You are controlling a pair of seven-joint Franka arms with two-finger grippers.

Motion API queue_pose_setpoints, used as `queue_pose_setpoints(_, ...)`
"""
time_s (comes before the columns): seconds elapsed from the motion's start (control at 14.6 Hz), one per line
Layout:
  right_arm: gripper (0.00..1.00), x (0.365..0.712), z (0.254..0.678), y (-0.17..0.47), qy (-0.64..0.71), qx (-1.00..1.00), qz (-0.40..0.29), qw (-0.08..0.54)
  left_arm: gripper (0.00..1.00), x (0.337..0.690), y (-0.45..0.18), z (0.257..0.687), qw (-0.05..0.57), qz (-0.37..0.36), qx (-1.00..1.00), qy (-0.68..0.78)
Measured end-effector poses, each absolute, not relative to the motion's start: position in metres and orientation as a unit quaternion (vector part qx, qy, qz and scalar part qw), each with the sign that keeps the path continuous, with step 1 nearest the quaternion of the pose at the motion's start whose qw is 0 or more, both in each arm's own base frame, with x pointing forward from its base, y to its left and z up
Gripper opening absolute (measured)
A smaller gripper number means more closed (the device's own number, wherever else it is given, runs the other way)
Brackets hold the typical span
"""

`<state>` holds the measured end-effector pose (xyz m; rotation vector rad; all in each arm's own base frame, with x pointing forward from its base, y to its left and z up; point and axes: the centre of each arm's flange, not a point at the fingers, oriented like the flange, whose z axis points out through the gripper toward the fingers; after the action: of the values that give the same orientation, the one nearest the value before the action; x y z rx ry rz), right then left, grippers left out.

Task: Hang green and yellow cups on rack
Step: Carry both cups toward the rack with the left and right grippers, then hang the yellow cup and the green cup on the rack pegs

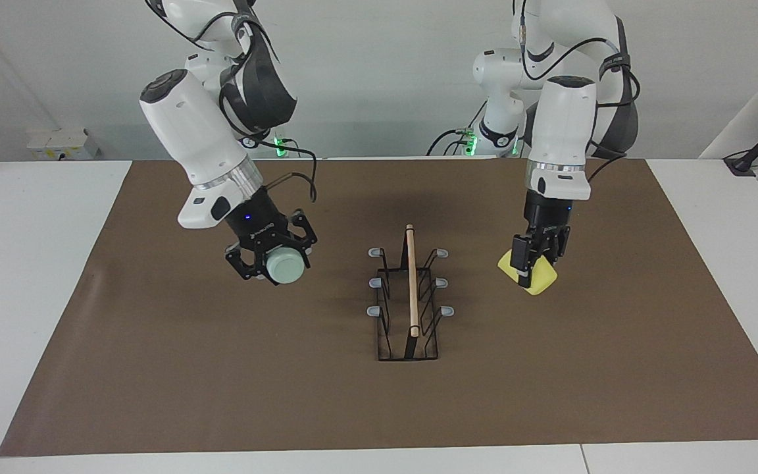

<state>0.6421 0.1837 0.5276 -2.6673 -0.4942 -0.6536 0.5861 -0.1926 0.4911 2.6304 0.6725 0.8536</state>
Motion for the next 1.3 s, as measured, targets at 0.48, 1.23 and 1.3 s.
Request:
queue_pose_setpoints(0.48,0.64,0.596,0.516,0.242,-0.124,-0.901,-0.331,0.251,0.68,0.544,-0.236,0.45,0.201,0.329,0.908,0.165)
queue_pose_setpoints(1.23,0.64,0.537,0.486,0.268,-0.104,-0.865,-0.402,0.282,0.68,0.527,-0.251,0.425,0.21,0.317,0.913,0.148)
queue_pose_setpoints(1.3,0.64,0.533,0.482,0.264,-0.108,-0.859,-0.411,0.287,0.68,0.53,-0.251,0.424,0.214,0.319,0.911,0.149)
